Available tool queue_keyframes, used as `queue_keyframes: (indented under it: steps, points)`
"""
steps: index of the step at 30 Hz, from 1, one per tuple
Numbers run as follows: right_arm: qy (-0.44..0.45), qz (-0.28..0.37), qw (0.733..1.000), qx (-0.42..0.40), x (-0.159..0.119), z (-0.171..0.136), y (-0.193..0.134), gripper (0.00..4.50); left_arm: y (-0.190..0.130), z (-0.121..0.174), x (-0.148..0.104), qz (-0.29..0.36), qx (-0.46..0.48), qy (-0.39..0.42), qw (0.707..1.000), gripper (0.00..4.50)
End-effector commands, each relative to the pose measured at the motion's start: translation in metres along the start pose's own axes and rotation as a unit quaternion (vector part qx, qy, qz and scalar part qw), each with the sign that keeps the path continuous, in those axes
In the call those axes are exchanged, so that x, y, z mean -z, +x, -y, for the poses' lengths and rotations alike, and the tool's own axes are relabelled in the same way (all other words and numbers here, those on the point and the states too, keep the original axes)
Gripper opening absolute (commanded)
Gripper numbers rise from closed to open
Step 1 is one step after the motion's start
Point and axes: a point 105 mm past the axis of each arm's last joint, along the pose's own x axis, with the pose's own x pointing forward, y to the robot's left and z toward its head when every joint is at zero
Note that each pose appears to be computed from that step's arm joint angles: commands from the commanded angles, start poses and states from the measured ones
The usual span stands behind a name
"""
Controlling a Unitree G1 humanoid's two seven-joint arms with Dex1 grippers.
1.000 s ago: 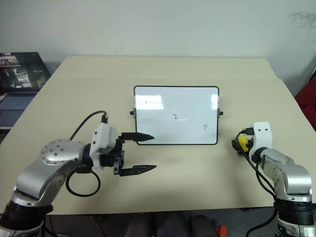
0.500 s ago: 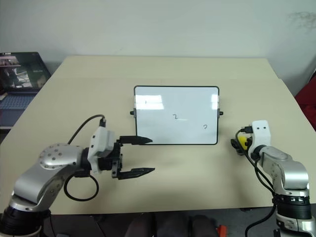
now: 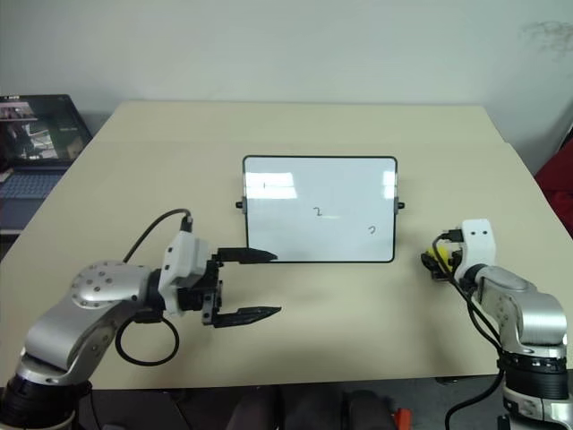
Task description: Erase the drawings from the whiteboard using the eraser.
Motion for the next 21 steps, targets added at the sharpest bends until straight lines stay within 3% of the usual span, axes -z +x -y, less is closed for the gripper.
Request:
queue_keyframes:
  steps: [1,7,16,21]
  points:
    - [-0.006,0.028,1.000,0.001,-0.016,0.001,-0.008,4.48,-0.002,0.002,-0.006,0.011,0.003,0.017,1.000,4.50]
    - [-0.003,0.025,1.000,0.000,-0.015,0.002,-0.008,4.48,-0.003,0.003,-0.004,0.011,0.003,0.016,1.000,4.50]
    - [0.000,0.025,1.000,-0.003,-0.015,0.001,-0.008,1.39,-0.001,0.001,0.003,0.008,0.004,0.016,1.000,4.50]
    - [0.002,0.030,1.000,-0.004,-0.016,-0.001,-0.008,1.24,0.000,-0.003,0.008,0.006,0.000,0.015,1.000,4.50]
